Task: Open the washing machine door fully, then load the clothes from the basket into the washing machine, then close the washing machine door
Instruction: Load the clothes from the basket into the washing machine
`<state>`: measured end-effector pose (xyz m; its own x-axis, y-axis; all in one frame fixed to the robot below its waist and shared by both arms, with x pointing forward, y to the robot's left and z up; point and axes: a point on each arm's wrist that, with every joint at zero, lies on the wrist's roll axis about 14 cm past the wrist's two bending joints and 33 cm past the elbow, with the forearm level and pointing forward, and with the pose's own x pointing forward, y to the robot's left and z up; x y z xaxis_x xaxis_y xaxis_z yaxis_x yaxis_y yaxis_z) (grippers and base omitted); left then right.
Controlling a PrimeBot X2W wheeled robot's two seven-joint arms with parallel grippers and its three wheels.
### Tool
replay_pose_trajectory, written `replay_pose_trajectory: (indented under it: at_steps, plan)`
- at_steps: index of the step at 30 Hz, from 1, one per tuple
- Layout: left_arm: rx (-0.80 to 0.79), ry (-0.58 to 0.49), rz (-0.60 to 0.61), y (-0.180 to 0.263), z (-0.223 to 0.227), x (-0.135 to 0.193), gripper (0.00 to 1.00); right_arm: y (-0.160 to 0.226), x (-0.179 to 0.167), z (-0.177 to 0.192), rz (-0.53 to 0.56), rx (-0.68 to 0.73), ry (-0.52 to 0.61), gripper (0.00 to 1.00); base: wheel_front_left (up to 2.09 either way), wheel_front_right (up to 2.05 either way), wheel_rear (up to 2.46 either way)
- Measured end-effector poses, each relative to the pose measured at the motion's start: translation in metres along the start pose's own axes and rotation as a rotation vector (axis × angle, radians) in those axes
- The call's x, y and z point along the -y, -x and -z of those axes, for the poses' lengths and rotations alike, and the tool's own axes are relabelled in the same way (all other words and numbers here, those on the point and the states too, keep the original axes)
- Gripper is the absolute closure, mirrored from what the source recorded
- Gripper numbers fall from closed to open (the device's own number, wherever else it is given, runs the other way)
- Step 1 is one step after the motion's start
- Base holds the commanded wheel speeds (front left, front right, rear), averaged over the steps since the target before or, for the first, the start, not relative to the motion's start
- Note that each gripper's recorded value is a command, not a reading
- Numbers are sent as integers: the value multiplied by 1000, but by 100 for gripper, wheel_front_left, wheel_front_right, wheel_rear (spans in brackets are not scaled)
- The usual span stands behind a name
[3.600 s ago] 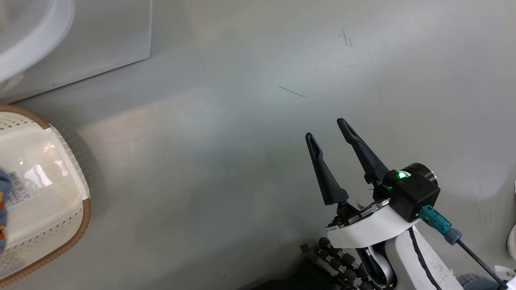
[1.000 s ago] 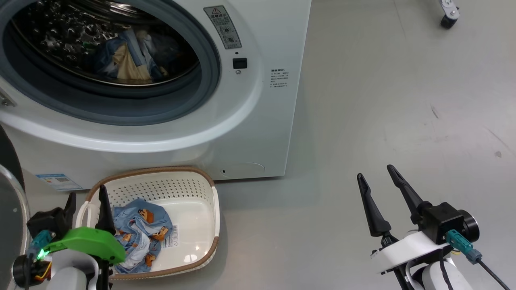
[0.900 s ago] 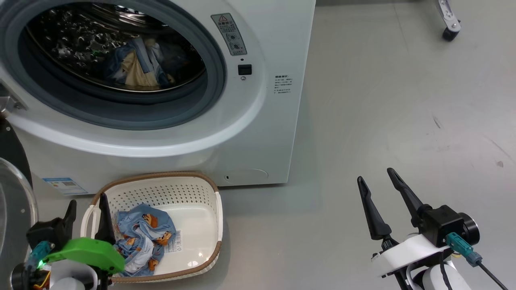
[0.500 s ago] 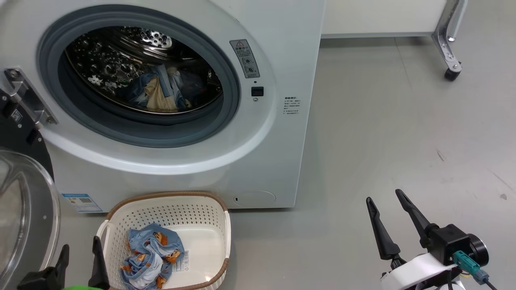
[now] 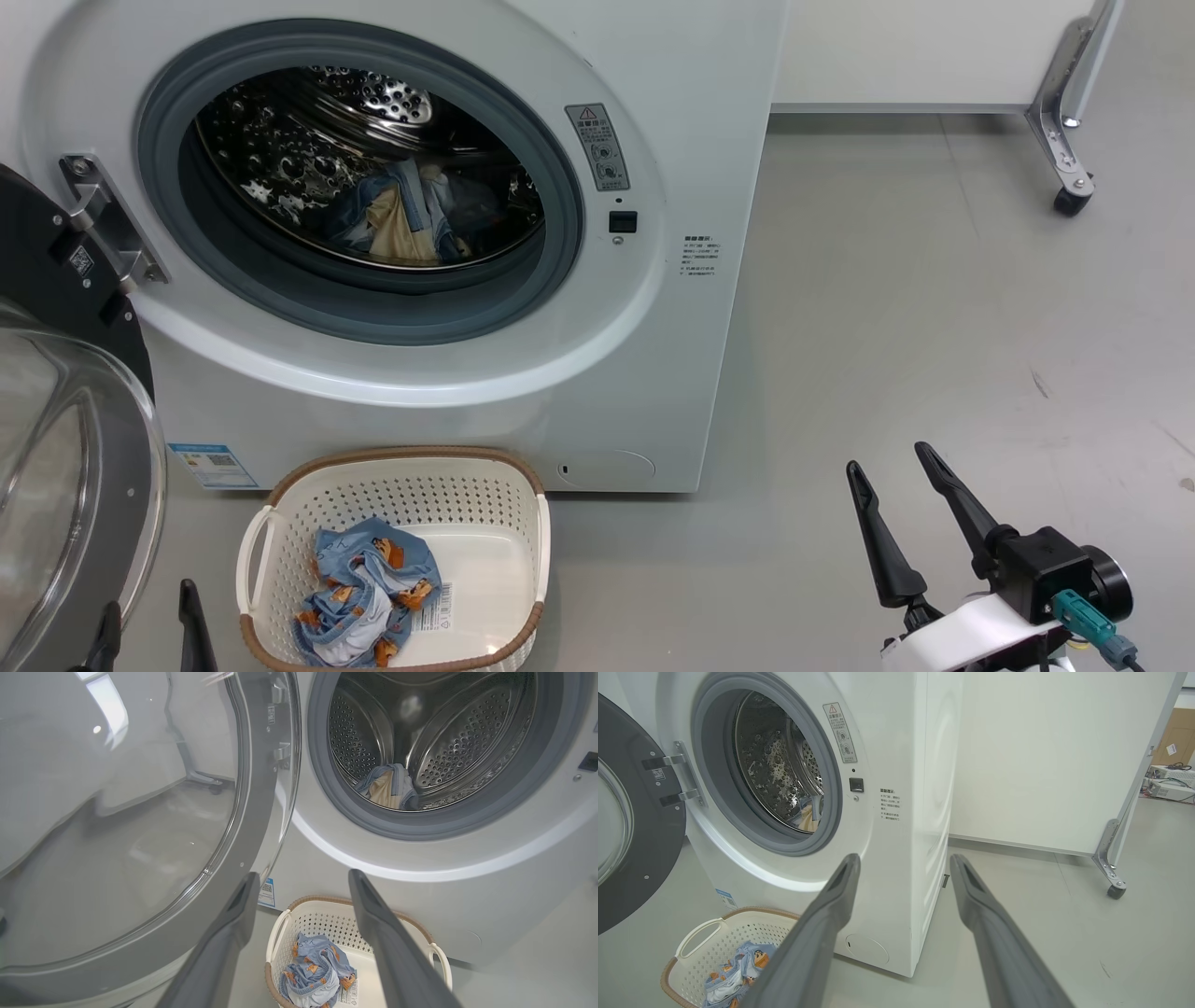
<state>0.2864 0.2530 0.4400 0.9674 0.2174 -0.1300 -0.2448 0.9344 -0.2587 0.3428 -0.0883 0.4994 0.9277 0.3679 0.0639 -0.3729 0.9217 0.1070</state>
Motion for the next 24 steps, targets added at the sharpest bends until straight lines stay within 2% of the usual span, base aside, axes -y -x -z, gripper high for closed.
replay_pose_trajectory:
  at_steps: [7,15,24]
  plan:
    - [11,-9,19,-6,-5,7,0,-1,0,4,1,-10,-12,0,0,0,0]
    - [-64,-22,69,-11,16,25,0,-9,-1,8,1,-19,-34,0,0,0,0]
    - [-170,-17,98,-44,38,40,0,-27,8,17,20,-34,-54,0,0,0,0]
